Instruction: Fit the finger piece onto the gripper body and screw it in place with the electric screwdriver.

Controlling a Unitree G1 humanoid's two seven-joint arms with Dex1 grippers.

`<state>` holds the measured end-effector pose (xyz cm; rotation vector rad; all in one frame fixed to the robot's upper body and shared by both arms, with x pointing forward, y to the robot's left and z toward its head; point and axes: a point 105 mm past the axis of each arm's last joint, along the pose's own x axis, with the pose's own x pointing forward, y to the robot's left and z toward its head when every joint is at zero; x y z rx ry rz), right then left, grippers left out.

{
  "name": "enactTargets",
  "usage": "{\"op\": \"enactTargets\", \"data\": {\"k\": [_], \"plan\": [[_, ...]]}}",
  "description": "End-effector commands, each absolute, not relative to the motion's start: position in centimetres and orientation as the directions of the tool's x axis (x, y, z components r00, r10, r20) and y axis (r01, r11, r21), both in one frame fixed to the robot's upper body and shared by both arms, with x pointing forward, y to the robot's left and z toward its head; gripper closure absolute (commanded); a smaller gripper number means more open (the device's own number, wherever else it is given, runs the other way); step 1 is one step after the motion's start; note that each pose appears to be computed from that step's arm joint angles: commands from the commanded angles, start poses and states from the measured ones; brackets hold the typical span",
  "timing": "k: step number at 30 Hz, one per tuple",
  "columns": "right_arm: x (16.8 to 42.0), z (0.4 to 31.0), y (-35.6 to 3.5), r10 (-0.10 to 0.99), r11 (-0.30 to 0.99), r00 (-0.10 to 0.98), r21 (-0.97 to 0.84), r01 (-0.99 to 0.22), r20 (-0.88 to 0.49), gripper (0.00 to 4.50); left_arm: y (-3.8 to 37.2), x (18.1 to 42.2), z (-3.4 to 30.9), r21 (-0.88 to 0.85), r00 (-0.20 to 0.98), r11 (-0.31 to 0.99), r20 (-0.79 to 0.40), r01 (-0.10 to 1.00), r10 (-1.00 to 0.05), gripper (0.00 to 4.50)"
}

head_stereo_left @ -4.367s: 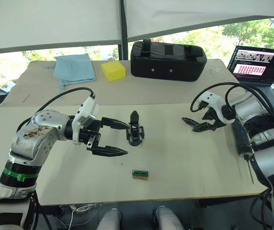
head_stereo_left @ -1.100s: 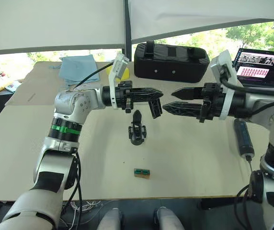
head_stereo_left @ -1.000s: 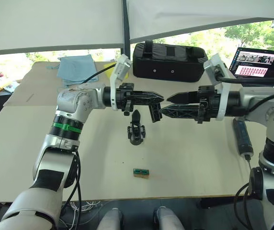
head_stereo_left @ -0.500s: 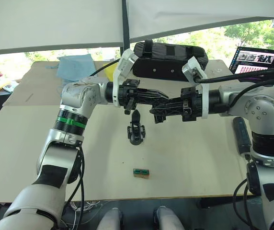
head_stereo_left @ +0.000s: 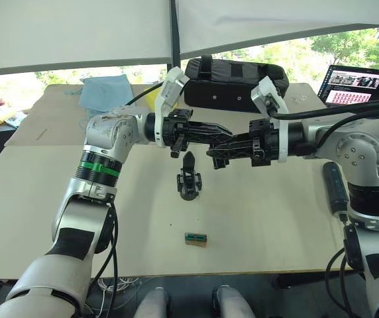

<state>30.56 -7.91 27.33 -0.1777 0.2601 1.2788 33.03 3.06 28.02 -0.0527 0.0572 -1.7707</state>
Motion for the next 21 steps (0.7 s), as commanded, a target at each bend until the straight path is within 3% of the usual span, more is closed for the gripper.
{"op": "enactTargets", "data": {"k": [1,3,8,16,21], "plan": [[29.99,29.31,-8.23,0.932,0.275,0.278,-0.046,-0.960,-0.233,2.35,2.90,32.94,28.72,-0.031,-0.200,-0.200,-0.001,0.979,-0.980,4.50],[30.09,29.13,-8.30,0.924,0.287,0.297,-0.079,-0.955,-0.241,1.63,2.98,32.95,28.68,-0.030,-0.199,-0.199,-0.003,0.980,-0.980,4.50],[29.87,29.42,-8.22,0.934,0.278,0.279,-0.037,-0.960,-0.223,1.63,3.15,33.04,28.53,-0.037,-0.192,-0.191,-0.005,0.981,-0.981,4.50],[29.91,28.71,-8.06,0.925,0.278,0.284,-0.061,-0.959,-0.253,4.09,3.09,33.15,28.62,-0.040,-0.188,-0.188,0.002,0.981,-0.982,4.50],[30.10,28.56,-8.31,0.918,0.288,0.304,-0.099,-0.952,-0.253,4.13,3.18,33.32,28.78,-0.043,-0.183,-0.183,0.009,0.982,-0.983,4.50]]}}
